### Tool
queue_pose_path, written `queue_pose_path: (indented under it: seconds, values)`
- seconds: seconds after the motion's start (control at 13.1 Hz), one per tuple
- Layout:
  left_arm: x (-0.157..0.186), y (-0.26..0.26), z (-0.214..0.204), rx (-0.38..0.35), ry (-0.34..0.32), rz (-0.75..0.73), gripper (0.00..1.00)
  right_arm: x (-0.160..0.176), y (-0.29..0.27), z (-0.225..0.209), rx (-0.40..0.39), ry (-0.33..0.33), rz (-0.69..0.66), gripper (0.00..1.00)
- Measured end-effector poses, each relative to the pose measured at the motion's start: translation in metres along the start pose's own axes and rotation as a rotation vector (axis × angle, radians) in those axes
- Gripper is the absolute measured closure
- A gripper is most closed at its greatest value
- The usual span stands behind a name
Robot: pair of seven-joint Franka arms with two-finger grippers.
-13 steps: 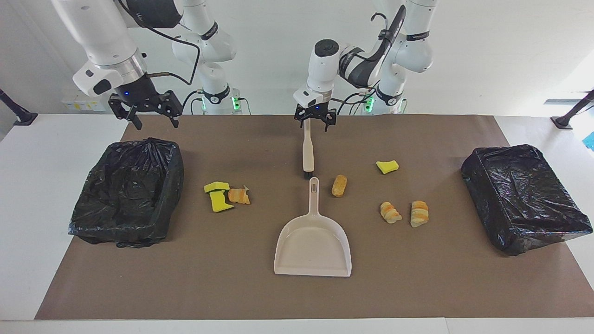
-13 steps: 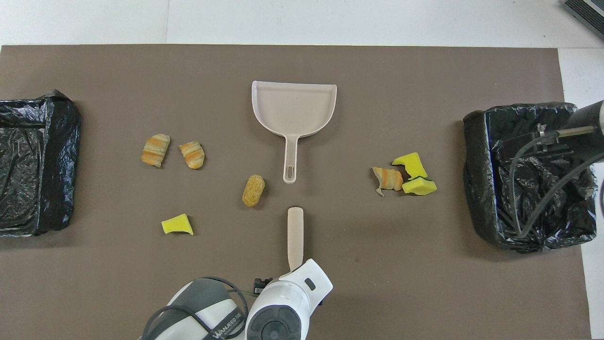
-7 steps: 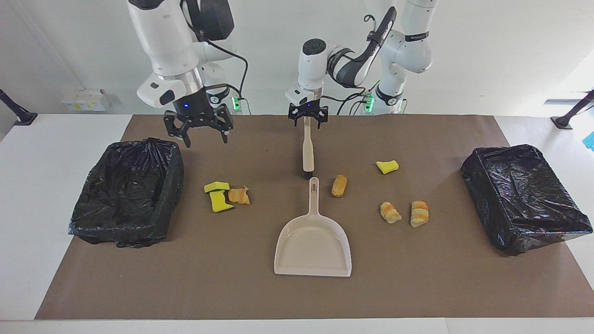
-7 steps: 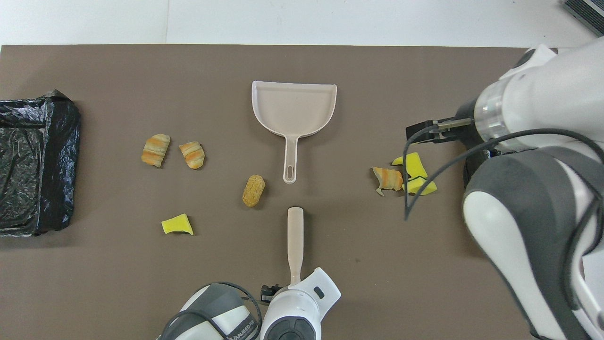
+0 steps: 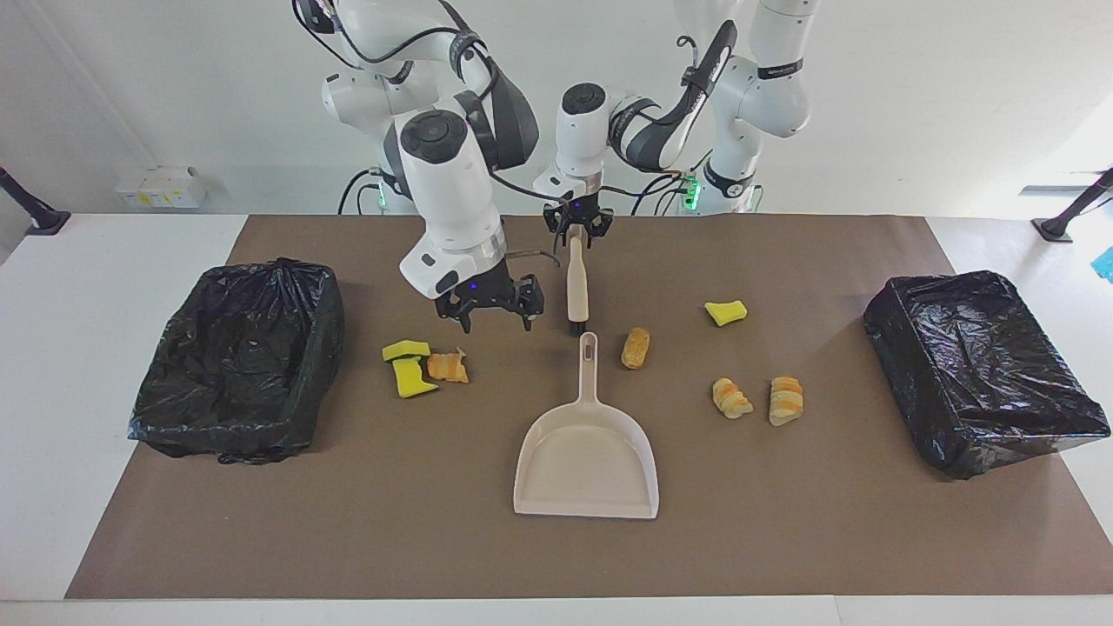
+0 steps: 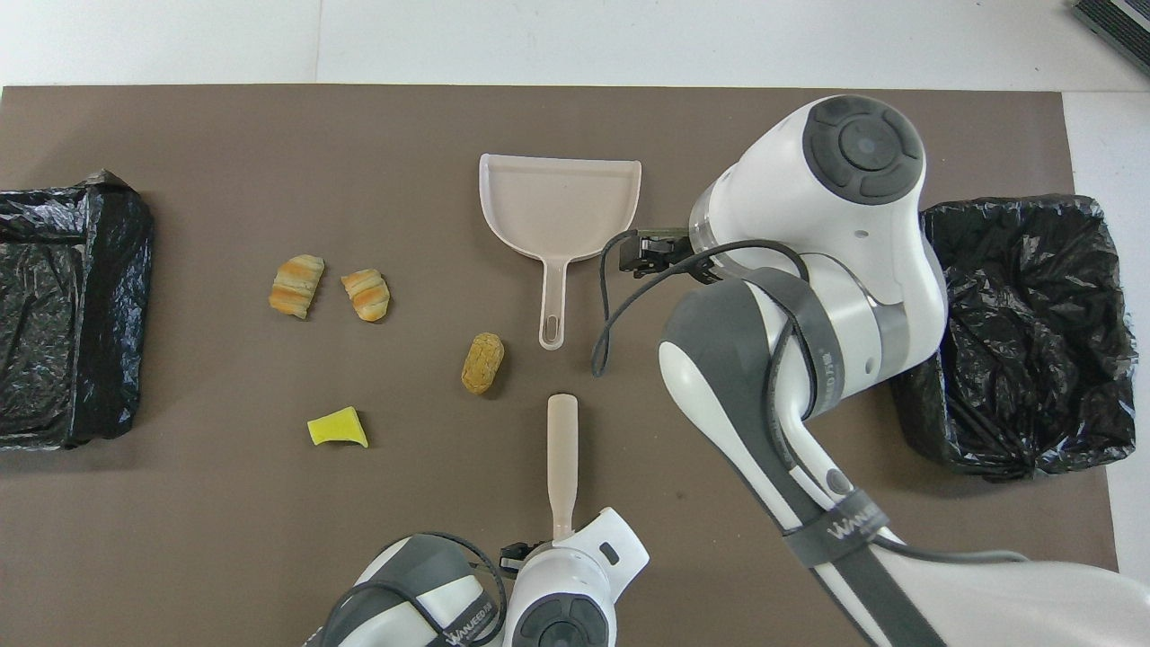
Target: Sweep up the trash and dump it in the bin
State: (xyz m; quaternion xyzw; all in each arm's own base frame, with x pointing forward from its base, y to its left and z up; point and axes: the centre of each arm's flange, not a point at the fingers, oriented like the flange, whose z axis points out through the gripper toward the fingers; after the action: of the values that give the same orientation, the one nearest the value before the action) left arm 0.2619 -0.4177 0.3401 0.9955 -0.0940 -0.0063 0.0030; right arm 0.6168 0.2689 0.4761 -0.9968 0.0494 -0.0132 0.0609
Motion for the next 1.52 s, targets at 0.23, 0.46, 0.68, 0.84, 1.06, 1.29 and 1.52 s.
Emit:
queue_pose_path:
  seconds: [0.23,0.46,0.68,0.84,1.06,1.29,1.52]
  values:
    - [0.003,-0.001,-0.003,-0.004,0.004,-0.007,0.74,-0.003,-0.055,0.038,0.017,-0.039,0.086,0.00]
    - [0.015,-0.015,-0.008,0.022,0.004,-0.028,0.74,-0.014,-0.099,0.084,0.019,-0.055,0.093,0.00]
    - [0.019,-0.038,-0.027,0.088,-0.016,-0.043,0.74,-0.011,-0.105,0.108,0.007,-0.051,0.086,0.00]
    - [0.011,-0.053,-0.050,0.124,-0.017,-0.042,0.74,-0.008,-0.102,0.113,-0.014,-0.037,0.077,0.00]
    - [0.016,-0.098,-0.080,0.163,-0.028,-0.037,0.74,-0.013,-0.110,0.129,-0.023,-0.041,0.060,0.00]
    - [0.050,-0.175,-0.103,0.152,-0.040,-0.033,0.74,-0.016,-0.113,0.141,-0.031,-0.048,0.053,0.00]
    - [0.079,-0.258,-0.107,0.134,-0.062,0.008,0.74,-0.015,-0.112,0.140,-0.031,-0.047,0.056,0.37]
